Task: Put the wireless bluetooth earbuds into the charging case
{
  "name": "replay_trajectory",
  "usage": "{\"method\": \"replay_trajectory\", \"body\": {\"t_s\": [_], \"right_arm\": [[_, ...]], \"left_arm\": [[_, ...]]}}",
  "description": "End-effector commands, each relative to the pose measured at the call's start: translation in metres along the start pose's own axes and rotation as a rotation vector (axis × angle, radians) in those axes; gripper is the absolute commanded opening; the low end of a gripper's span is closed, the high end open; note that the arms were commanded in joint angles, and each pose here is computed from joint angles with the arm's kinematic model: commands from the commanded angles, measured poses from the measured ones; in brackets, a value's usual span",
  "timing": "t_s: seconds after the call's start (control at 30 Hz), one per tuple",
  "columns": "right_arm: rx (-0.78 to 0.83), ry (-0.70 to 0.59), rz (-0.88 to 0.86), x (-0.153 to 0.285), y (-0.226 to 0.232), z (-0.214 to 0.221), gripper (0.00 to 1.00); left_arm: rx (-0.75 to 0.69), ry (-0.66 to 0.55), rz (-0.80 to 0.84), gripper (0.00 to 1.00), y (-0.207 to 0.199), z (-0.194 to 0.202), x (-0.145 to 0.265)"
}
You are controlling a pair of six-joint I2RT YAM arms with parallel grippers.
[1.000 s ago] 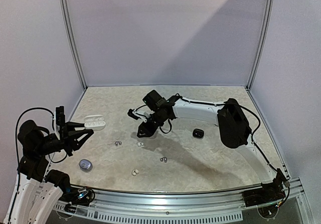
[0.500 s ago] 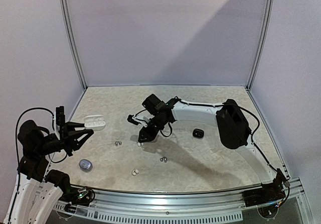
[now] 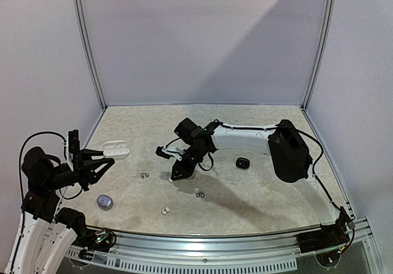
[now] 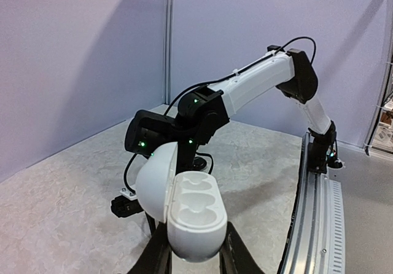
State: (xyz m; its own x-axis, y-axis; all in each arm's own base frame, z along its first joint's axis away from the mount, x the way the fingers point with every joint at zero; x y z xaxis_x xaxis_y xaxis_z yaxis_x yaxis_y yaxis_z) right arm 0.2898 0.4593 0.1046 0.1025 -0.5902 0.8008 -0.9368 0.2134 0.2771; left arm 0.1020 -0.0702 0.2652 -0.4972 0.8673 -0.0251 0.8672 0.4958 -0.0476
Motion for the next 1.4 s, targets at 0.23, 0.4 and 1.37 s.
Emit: {"method": "replay_trajectory", "body": {"t_s": [0.23, 0.4, 1.37], "right_arm": [[0.015, 0.066, -0.093, 0.0, 0.028, 0.011, 0.14], [0.027, 0.046, -0.067, 0.003, 0.029, 0.007, 0.09], [0.436, -0.423, -0.136, 0.214, 0.165, -0.066, 0.0]], "left_arm": [[-0.009, 0.002, -0.002, 0.0, 0.0, 0.004, 0.001], [-0.011, 0.001, -0.003, 0.0, 0.0, 0.004, 0.001], [-0.181, 0.013, 0.264, 0.0, -0.025, -0.018, 0.004]]}}
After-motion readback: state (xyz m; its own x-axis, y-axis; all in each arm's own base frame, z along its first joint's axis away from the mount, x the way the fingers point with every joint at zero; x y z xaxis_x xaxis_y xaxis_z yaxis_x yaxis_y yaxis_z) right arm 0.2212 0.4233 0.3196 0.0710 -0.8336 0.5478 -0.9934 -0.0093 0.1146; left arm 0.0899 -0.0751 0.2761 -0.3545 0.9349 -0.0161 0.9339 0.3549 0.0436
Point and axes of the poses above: each gripper's point midway between its finger pads, its own x axis back along the fingers, its own y axis along the line the jaws close on, z = x × y, the point moved 10 cm from there along x, back along the fingers, and after that the axes turned 1 degree about -x, right-handed, at the moved point
